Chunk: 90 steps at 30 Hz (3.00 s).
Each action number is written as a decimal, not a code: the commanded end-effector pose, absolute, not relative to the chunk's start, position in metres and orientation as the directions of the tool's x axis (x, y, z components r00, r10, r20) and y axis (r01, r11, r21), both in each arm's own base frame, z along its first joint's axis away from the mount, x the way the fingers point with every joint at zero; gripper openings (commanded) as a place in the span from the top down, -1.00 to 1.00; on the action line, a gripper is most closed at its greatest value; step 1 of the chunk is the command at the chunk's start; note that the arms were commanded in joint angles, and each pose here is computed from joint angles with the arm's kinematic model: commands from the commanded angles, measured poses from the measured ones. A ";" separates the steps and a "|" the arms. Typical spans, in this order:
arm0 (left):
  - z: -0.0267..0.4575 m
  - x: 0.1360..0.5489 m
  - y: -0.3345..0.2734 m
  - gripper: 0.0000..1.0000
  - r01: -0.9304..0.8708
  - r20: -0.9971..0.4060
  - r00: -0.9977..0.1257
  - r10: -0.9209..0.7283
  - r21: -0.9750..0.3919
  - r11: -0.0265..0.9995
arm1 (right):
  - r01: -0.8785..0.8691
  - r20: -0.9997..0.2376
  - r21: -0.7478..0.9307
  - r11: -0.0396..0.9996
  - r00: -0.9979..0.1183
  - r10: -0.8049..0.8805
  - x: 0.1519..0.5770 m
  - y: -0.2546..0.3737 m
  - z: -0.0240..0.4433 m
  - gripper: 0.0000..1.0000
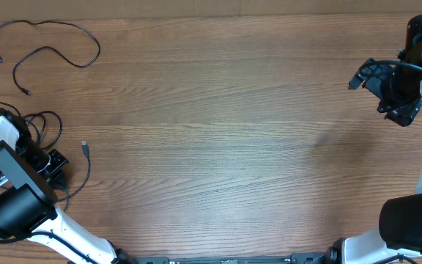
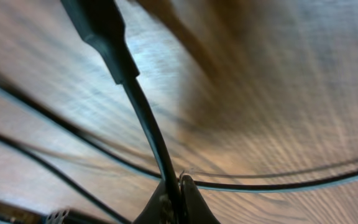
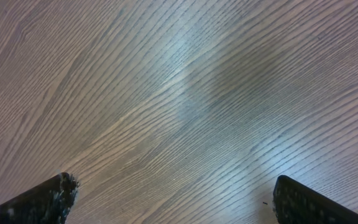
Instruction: Untangle cables
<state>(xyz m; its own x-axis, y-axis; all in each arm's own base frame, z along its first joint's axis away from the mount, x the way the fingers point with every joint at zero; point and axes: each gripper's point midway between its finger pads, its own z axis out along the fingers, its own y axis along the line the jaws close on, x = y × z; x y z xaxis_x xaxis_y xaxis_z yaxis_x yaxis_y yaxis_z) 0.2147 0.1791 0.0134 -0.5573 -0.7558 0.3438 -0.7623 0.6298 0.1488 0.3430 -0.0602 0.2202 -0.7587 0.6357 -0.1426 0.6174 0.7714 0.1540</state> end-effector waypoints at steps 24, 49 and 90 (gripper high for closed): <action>0.231 0.287 0.066 -1.00 -0.333 -0.235 -0.847 -0.477 -0.466 0.820 | 0.618 -0.150 0.151 0.772 -0.757 0.636 0.344 -0.061 0.221 -1.00; 0.308 0.147 -0.100 -0.99 0.349 -0.559 -0.822 0.109 -0.343 0.872 | 0.618 -0.150 0.151 0.772 -0.757 0.636 0.344 -0.061 0.221 -1.00; 0.226 0.166 -0.067 -0.99 0.418 -0.896 -0.393 0.206 0.025 0.908 | 0.618 -0.150 0.151 0.772 -0.757 0.636 0.344 -0.061 0.221 -1.00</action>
<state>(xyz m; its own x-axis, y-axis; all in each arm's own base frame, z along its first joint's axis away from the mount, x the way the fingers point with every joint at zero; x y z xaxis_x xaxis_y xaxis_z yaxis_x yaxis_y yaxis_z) 0.1688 -0.0724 0.2325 -0.4243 0.1925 -0.8848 0.4320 0.9018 -0.0110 0.3429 -0.0601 0.2201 -0.7588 0.6357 -0.1418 0.6175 0.7714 0.1540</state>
